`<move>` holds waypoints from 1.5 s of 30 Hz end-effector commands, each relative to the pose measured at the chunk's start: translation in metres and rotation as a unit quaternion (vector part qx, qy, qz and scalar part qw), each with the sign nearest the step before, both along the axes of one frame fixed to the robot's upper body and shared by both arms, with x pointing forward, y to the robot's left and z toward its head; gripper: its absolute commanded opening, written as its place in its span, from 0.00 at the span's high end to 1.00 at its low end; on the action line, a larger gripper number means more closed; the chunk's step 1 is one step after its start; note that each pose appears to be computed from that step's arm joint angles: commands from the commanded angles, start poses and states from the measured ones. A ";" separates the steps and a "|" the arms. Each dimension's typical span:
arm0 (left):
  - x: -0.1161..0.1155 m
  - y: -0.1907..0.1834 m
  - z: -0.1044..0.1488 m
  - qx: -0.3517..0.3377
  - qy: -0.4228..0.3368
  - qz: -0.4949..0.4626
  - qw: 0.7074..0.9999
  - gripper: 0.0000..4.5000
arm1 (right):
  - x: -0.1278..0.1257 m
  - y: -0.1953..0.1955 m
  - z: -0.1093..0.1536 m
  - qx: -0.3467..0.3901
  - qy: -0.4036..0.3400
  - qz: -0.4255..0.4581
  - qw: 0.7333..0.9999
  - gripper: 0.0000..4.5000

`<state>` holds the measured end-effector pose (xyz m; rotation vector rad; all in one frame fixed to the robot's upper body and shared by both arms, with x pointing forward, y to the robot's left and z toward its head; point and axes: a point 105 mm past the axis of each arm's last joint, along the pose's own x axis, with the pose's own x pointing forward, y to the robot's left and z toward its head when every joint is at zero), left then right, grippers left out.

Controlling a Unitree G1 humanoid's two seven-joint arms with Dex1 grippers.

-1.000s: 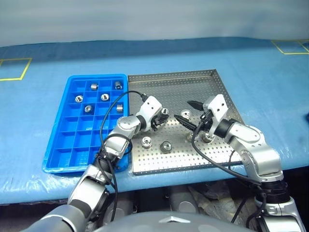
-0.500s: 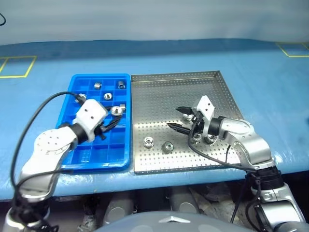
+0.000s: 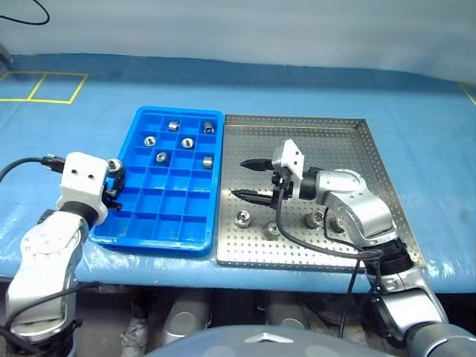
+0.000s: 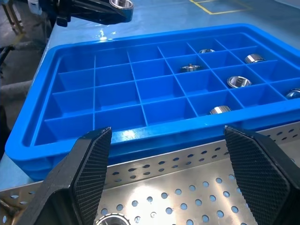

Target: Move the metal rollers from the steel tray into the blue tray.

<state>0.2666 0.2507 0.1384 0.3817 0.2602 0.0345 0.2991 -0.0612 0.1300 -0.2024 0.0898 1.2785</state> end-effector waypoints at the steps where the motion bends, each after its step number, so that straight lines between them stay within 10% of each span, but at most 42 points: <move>1: 0.007 0.004 -0.004 0.002 -0.002 0.023 1.000 0.51 | -0.001 0.004 0.012 0.011 -0.024 0.013 1.000 0.11; 18: 0.031 -0.011 -0.016 -0.023 0.012 -0.015 1.000 0.51 | -0.004 0.001 0.021 0.026 -0.043 0.002 0.999 0.11; 25: 0.035 0.000 -0.007 0.005 -0.012 0.030 0.999 0.01 | -0.003 0.000 0.023 0.029 -0.050 -0.007 0.998 0.11; 29: 0.040 -0.029 0.019 -0.051 -0.075 -0.033 0.995 0.00 | -0.001 -0.002 0.025 0.027 -0.057 -0.016 0.998 0.11; 36: 0.022 -0.158 0.040 -0.157 -0.081 -0.382 0.907 0.00 | -0.001 -0.030 0.029 0.000 -0.078 -0.072 0.994 0.11; 45: -0.007 -0.211 0.002 -0.052 0.031 -0.576 0.815 0.00 | -0.002 -0.082 0.028 -0.061 -0.099 -0.197 0.974 0.11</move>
